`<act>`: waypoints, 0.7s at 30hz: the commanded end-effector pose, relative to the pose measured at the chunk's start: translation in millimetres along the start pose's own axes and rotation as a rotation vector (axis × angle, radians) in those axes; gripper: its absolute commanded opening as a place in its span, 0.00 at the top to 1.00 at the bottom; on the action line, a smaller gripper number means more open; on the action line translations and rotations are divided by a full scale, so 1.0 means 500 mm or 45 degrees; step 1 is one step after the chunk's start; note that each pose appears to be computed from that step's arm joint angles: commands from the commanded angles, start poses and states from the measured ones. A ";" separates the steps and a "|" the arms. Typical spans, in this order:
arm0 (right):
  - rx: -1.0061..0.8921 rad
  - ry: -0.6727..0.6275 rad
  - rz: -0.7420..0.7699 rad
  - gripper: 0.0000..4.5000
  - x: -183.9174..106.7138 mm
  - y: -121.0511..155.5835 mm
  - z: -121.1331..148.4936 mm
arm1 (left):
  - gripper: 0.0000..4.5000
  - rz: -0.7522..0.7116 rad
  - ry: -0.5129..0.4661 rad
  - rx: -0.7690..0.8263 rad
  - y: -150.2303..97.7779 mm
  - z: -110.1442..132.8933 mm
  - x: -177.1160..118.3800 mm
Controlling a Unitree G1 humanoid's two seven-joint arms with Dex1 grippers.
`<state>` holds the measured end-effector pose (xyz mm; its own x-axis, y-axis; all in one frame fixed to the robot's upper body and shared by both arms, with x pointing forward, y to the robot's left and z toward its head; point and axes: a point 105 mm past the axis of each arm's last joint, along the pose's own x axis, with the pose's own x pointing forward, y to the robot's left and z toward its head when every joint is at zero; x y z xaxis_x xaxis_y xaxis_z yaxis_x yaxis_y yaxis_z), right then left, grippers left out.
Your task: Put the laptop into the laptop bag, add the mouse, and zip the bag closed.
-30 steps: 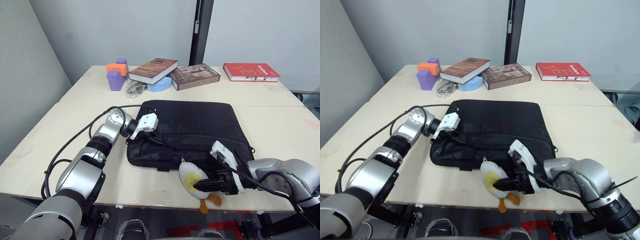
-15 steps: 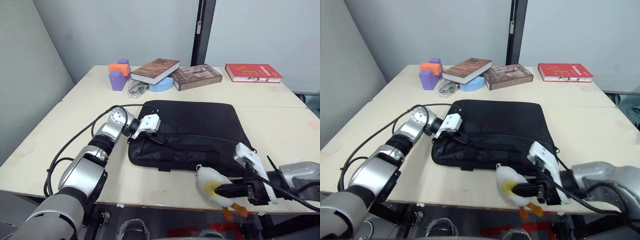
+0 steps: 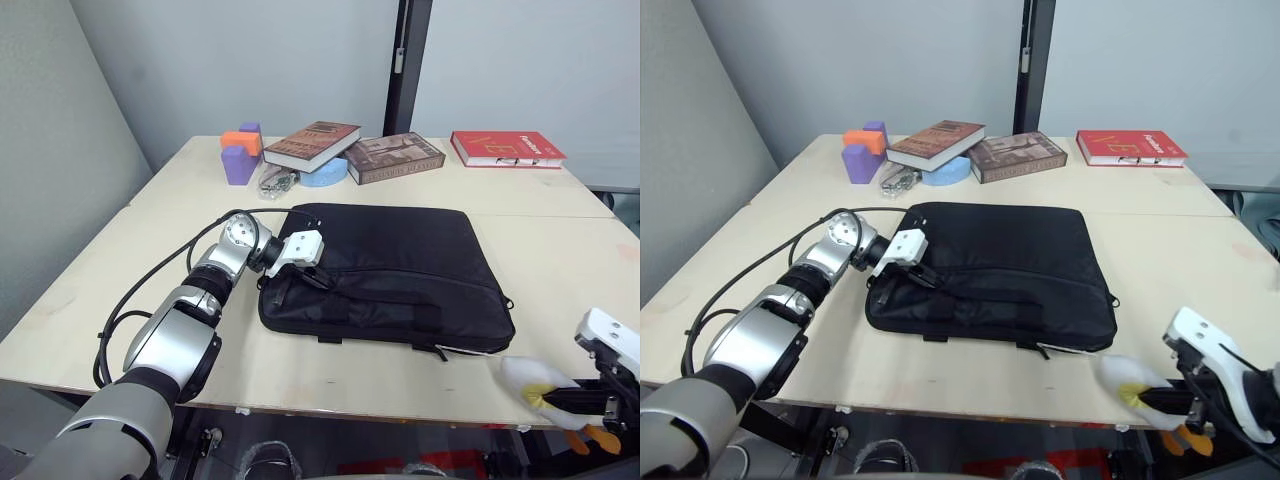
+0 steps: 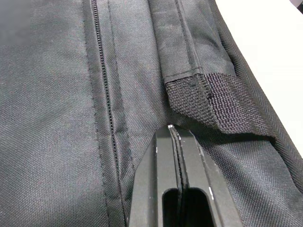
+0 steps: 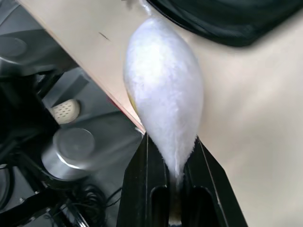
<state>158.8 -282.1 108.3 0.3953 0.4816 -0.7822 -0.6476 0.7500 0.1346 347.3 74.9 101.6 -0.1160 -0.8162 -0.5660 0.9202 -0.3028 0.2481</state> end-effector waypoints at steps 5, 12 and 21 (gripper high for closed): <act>-0.013 0.019 -0.145 0.99 -0.038 -0.048 -0.020 | 1.00 -0.173 0.283 -0.113 -0.073 -0.104 0.009; 0.021 0.004 -0.350 0.99 -0.072 -0.132 -0.029 | 1.00 -0.164 0.297 -0.094 -0.072 -0.107 0.011; -0.058 0.003 -0.470 0.99 -0.047 -0.188 0.007 | 1.00 -0.168 0.358 -0.046 -0.080 -0.123 0.012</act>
<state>205.2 -358.0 106.9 0.5782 0.2262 -0.7839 -0.4900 0.8645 -0.1120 350.6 76.3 96.2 -0.0500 -0.7624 -0.6452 0.8559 -0.3656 0.3657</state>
